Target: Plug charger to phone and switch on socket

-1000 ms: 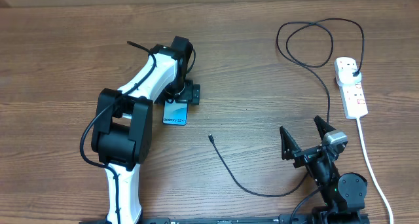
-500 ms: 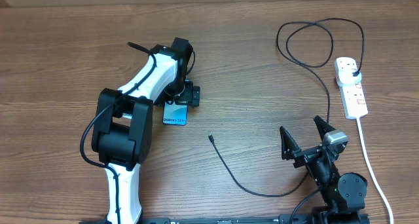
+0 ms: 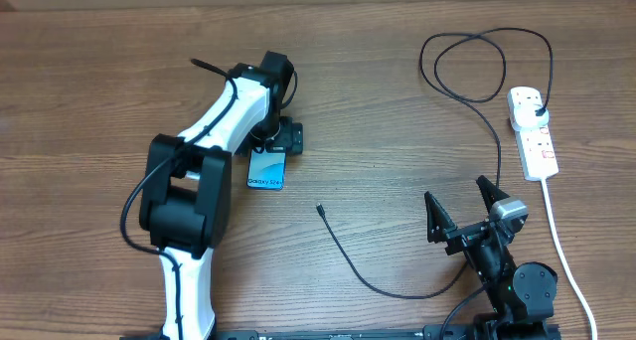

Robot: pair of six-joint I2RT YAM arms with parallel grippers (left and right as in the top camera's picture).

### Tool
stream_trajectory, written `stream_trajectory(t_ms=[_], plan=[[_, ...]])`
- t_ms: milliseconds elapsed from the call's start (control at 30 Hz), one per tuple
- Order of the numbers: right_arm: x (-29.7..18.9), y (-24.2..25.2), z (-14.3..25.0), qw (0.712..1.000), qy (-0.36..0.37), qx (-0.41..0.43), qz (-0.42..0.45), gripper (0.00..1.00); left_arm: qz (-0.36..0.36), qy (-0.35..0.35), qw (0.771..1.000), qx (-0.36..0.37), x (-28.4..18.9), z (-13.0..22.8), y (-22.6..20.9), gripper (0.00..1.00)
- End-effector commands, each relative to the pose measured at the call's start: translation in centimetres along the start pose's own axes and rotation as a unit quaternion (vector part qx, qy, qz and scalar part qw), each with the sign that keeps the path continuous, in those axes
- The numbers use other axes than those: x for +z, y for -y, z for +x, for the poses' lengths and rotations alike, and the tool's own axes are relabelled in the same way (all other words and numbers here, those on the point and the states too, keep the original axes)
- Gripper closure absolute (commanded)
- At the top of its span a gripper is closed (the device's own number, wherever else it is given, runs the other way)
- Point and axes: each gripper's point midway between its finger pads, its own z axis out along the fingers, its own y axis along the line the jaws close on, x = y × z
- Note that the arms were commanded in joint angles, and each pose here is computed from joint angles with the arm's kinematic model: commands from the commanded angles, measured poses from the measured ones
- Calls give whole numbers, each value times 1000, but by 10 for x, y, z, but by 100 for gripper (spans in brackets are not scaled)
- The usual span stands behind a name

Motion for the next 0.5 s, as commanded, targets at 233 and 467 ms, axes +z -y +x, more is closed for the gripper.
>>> stream_trajectory(t_ms=[233, 467], plan=[[0, 1, 2, 1000, 2, -1, 2, 0, 22, 106, 993, 39, -88, -15, -6, 0], [0, 1, 2, 1000, 2, -1, 2, 0, 7, 48, 998, 42, -38, -10, -5, 0]])
